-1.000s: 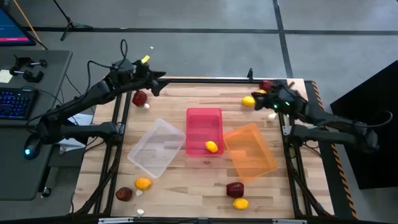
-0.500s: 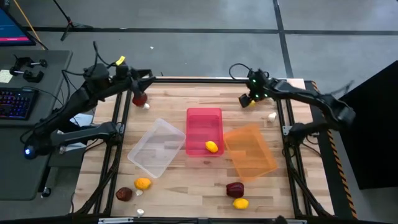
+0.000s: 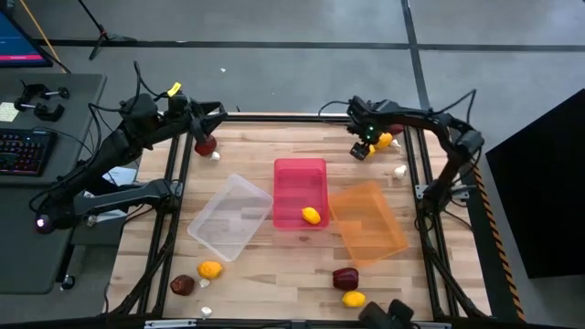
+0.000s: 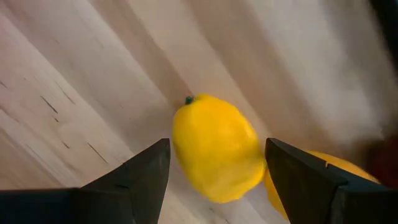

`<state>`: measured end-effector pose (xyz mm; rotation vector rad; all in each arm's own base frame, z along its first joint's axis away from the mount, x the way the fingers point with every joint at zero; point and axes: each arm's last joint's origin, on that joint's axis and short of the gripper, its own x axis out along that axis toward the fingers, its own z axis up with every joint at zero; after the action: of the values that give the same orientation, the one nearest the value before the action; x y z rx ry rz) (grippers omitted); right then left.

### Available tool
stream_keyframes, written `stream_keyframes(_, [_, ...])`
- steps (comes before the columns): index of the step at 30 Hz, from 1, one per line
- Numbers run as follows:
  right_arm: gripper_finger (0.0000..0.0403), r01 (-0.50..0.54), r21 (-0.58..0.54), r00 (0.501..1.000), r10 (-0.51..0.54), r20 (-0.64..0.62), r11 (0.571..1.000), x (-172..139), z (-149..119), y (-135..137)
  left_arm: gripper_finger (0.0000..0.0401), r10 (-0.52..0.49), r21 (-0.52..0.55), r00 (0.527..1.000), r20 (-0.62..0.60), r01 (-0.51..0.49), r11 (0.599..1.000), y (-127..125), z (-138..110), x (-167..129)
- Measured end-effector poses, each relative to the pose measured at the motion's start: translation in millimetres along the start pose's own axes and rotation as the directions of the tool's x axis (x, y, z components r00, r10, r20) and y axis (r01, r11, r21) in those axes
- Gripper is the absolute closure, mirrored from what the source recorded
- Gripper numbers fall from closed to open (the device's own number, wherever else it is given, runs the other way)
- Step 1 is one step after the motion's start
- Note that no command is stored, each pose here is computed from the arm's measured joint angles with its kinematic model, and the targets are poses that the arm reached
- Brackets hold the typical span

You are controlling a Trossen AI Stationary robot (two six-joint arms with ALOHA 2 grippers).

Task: Sort produce into baskets
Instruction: Put the yellow lemon into the red bin

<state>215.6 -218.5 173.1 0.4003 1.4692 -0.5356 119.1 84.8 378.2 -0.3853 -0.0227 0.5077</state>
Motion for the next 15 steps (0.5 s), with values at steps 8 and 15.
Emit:
stream_keyframes(8, [0.015, -0.03, -0.028, 0.992, 0.026, -0.121, 0.999, 32.0, 1.8, 1.6, 0.0104, 0.0, -0.003, 1.0, 0.001, 0.0, 1.0, 0.0, 0.1, 0.0])
stream_keyframes(15, [0.0243, -0.047, 0.008, 0.99, 0.047, -0.136, 0.999, 12.2, -4.6, 7.0, 0.0104, -0.003, 0.012, 1.0, 0.02, 0.002, 1.0, -0.5, 1.9, 0.0])
